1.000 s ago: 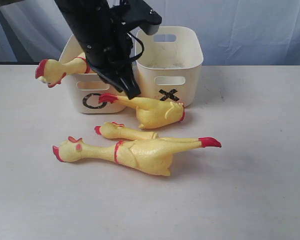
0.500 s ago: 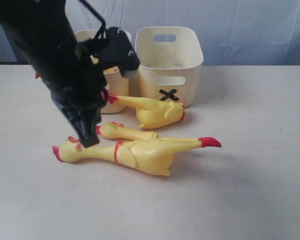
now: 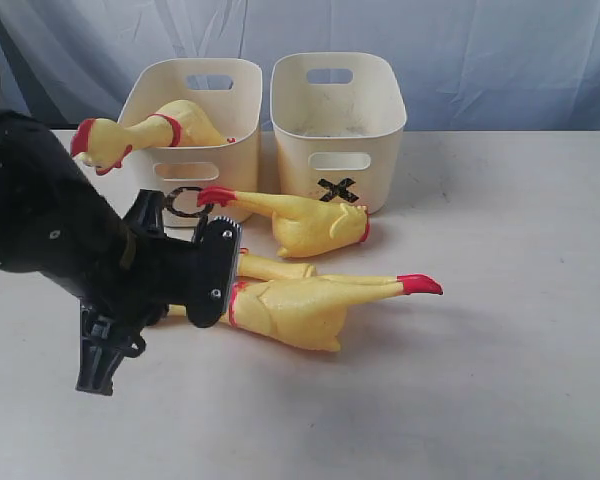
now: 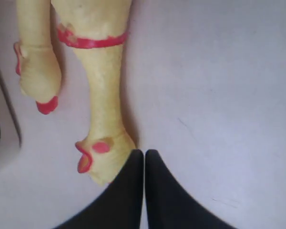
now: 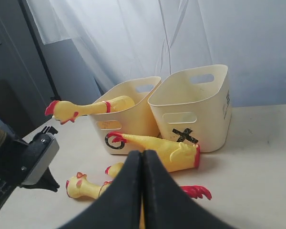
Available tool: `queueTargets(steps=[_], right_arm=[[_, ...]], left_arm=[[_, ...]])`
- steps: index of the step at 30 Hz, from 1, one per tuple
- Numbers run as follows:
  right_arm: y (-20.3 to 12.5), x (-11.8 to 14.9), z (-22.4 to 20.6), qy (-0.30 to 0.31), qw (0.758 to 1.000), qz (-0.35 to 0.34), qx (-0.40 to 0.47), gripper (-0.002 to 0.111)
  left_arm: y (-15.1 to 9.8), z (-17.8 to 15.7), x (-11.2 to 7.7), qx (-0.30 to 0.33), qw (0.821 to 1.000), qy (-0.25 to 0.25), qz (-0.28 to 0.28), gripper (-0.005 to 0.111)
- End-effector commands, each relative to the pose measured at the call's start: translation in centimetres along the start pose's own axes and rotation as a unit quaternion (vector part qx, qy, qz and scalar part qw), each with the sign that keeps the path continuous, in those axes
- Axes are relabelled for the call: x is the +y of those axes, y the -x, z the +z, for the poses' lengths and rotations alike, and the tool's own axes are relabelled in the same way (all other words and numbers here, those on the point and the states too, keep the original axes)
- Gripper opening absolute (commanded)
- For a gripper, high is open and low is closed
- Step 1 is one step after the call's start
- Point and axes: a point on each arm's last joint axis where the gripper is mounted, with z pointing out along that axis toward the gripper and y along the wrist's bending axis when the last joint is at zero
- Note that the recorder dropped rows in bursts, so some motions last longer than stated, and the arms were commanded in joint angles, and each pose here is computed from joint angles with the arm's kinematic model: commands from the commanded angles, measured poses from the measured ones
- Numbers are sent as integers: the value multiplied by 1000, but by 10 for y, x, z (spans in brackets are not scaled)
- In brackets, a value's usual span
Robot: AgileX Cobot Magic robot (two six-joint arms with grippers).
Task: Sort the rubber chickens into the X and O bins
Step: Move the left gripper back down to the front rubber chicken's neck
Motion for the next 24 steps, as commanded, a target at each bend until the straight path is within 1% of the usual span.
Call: queueTargets(steps=[1, 2, 4, 6, 8, 11, 15, 19, 24], right_arm=[[2, 1, 0, 2, 1000, -3, 0, -1], [2, 1, 0, 2, 1000, -3, 0, -1], [2, 1, 0, 2, 1000, -3, 0, -1], [2, 1, 0, 2, 1000, -3, 0, -1], [2, 1, 0, 2, 1000, -3, 0, -1], [2, 1, 0, 2, 1000, -3, 0, -1], [2, 1, 0, 2, 1000, -3, 0, -1], [2, 1, 0, 2, 1000, -3, 0, -1], [2, 1, 0, 2, 1000, -3, 0, -1]], left_arm=[[6, 8, 0, -51, 996, 67, 37, 16], [7, 9, 0, -55, 995, 70, 37, 20], [8, 17, 0, -46, 996, 63, 49, 36], [8, 24, -1, -41, 996, 55, 52, 43], [7, 29, 0, -38, 997, 50, 49, 44], [-2, 38, 6, -38, 998, 50, 26, 44], [-10, 46, 15, -46, 997, 63, 0, 44], [-7, 48, 18, -66, 995, 77, -11, 44], [-6, 61, 15, -59, 996, 60, -10, 44]])
